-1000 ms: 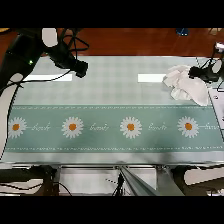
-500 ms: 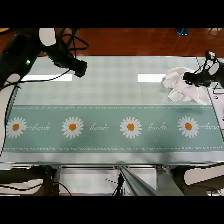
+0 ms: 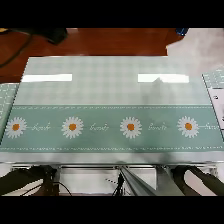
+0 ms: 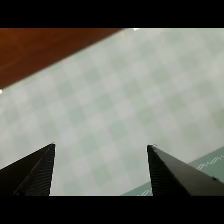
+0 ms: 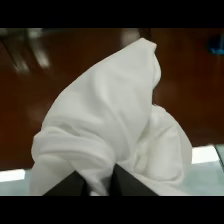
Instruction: Fold the shirts.
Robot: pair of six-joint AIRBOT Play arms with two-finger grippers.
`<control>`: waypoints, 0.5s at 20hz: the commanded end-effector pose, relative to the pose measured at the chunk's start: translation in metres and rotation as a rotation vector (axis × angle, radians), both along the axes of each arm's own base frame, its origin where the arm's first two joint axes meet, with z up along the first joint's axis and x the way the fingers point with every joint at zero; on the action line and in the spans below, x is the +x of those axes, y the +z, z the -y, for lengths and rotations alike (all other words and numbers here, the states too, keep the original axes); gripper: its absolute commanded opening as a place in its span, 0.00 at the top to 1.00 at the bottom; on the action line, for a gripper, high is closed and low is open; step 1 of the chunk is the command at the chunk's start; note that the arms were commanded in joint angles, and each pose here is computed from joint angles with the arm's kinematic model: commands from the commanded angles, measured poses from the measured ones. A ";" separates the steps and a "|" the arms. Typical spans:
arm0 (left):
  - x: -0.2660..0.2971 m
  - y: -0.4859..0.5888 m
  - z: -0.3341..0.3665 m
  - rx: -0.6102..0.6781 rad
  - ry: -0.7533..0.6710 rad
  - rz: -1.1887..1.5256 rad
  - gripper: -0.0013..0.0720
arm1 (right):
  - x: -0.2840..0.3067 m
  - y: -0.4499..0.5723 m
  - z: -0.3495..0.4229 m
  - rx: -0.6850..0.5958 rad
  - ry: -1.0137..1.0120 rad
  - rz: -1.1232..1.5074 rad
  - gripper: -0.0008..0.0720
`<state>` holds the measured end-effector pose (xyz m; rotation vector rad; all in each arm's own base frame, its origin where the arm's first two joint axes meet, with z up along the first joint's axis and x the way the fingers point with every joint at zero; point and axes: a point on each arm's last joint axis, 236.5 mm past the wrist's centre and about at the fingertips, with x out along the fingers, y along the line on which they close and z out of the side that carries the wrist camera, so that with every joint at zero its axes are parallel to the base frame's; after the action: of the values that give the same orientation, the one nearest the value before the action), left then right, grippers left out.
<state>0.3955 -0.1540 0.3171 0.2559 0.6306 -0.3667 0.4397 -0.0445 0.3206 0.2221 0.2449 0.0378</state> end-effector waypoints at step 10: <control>-0.065 0.009 -0.028 -0.004 0.026 -0.070 0.01 | -0.132 0.038 -0.188 0.140 0.610 -0.058 0.94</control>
<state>0.3325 -0.1268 0.3485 0.2216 0.6267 -0.3553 0.3217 0.1009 0.3895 0.3345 0.2183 0.5244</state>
